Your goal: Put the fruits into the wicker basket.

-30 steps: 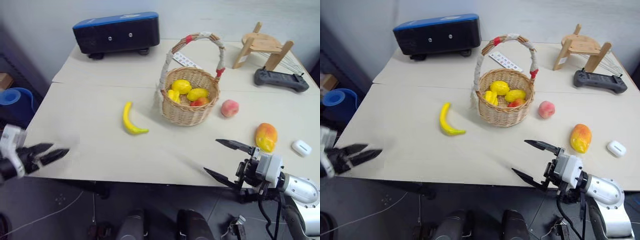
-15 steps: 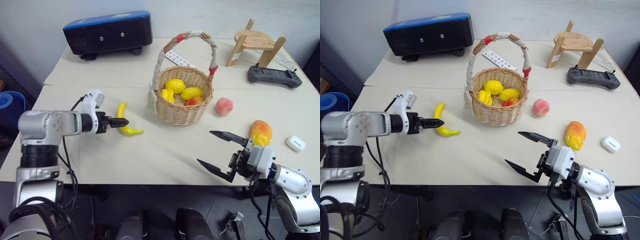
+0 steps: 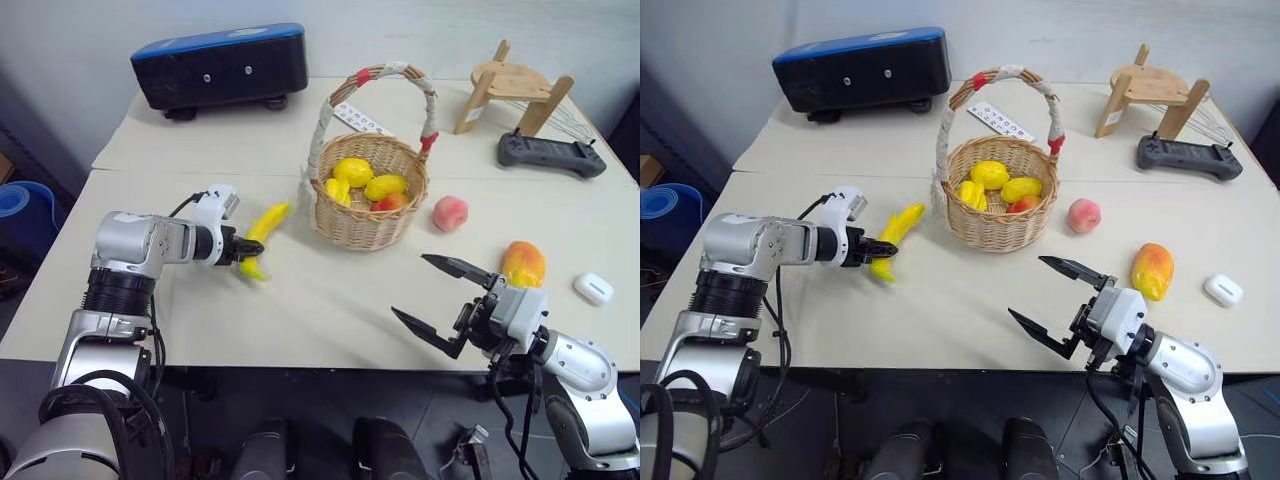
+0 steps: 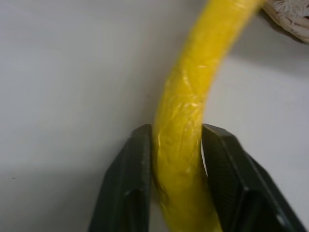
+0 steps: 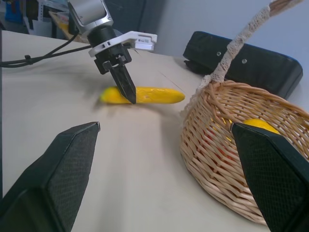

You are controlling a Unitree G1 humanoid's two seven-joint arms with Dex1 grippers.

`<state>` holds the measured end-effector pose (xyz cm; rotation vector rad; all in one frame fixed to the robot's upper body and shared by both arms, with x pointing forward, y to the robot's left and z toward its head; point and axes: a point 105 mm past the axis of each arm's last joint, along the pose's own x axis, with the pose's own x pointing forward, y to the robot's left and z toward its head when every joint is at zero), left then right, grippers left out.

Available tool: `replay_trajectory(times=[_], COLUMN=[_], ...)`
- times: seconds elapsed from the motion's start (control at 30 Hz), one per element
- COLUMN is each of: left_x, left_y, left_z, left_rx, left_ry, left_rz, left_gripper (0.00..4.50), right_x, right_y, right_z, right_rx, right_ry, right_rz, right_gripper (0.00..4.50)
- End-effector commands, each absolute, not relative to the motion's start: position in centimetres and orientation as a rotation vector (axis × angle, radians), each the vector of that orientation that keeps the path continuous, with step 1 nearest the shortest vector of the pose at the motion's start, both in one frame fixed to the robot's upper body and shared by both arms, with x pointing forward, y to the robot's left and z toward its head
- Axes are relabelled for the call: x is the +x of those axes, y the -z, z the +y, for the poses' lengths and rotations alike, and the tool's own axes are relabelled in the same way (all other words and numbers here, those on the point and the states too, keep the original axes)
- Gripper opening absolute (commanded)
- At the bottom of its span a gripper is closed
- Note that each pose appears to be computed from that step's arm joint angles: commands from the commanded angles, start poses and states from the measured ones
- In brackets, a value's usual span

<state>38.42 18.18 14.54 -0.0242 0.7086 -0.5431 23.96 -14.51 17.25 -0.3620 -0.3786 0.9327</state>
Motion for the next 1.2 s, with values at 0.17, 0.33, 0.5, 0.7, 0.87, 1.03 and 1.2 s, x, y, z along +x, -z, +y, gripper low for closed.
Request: replay_trajectory(times=[0.17,0.33,0.5,0.7,0.87,1.03,1.2], left_x=[36.7,31.0,33.1,37.0,39.3,41.4,42.0], left_y=[-20.6,-23.6,-26.1,-28.7,-28.5,-27.1,-27.0], left_z=[20.9,17.3,9.3,1.1,-1.2,-1.6,-1.9], left_rx=[0.087,0.266,0.311,0.48,0.517,0.583,0.55], left_ry=[0.803,1.292,1.292,1.069,0.977,0.904,0.903], left_rz=[0.33,0.123,-0.057,-0.245,-0.198,-0.136,-0.142], left_gripper=[0.76,0.76,0.76,0.76,0.76,0.76,2.32], right_x=[23.3,23.0,23.1,22.7,22.4,21.9,21.5], right_y=[-18.1,-18.2,-18.8,-18.8,-19.0,-19.2,-19.2], right_z=[-15.2,-17.0,-18.7,-18.3,-18.3,-18.5,-18.6], right_rx=[-0.375,-0.371,-0.357,-0.348,-0.334,-0.323,-0.316], right_ry=[-0.891,-0.797,-0.682,-0.669,-0.637,-0.597,-0.576], right_rz=[-0.397,-0.373,-0.381,-0.38,-0.387,-0.388,-0.381], right_gripper=[4.5,4.5,4.5,4.5,4.5,4.5,4.5])
